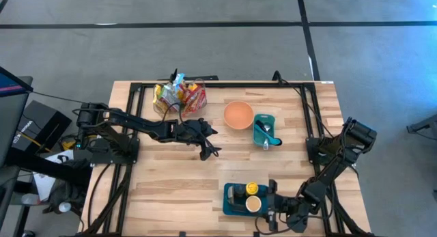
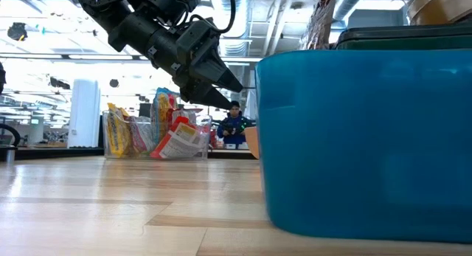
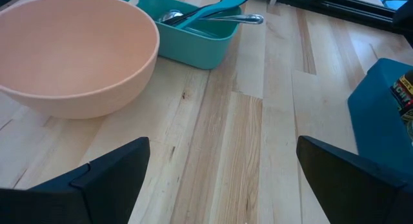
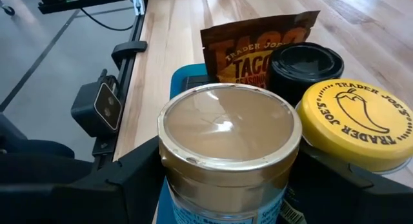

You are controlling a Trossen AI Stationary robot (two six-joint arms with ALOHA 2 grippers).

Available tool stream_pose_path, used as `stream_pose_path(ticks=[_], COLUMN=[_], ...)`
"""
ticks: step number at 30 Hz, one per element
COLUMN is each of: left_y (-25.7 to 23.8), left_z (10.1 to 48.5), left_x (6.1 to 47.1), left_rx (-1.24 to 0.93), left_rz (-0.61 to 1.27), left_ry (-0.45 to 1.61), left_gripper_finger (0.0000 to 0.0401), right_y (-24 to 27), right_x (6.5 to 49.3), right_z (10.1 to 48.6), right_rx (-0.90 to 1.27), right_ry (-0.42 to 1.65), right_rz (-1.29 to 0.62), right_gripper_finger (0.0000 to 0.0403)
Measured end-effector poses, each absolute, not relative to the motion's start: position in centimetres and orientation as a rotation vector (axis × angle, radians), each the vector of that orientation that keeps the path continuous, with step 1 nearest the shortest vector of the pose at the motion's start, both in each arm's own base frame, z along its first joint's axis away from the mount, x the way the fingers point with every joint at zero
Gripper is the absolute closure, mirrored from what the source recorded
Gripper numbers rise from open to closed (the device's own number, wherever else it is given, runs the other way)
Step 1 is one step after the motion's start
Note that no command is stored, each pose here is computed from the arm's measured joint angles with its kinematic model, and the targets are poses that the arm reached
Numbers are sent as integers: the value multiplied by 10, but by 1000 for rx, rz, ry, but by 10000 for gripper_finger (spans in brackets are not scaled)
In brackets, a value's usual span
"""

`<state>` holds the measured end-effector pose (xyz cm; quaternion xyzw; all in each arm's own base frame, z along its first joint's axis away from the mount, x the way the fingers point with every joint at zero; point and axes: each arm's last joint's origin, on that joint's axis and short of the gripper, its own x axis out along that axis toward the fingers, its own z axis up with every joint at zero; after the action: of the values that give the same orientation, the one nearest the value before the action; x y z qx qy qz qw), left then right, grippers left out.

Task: Pick & Place Food Item
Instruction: Put the gold seasoning bottle into the blue bin

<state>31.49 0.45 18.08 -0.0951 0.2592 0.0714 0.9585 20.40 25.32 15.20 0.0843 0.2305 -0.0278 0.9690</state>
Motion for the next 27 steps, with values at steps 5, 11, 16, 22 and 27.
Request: stream_pose_path(ticks=[5, 11, 16, 22, 27], left_y=[5, 5, 5, 5, 4], left_z=[181, 181, 181, 181, 181], left_x=[315, 315, 315, 315, 315], left_rx=[-193, -193, -193, -193, -193], left_rz=[145, 145, 145, 145, 144], left_ry=[526, 526, 526, 526, 526], left_gripper_finger=[14, 14, 14, 14, 14], right_y=[254, 254, 254, 255, 255], right_x=[203, 204, 204, 203, 203], right_z=[152, 150, 150, 150, 149], right_rx=[197, 155, 153, 147, 143], right_ry=[472, 518, 519, 528, 540], right_rz=[-55, 8, 9, 20, 28], right_gripper_finger=[121, 121, 106, 54, 16])
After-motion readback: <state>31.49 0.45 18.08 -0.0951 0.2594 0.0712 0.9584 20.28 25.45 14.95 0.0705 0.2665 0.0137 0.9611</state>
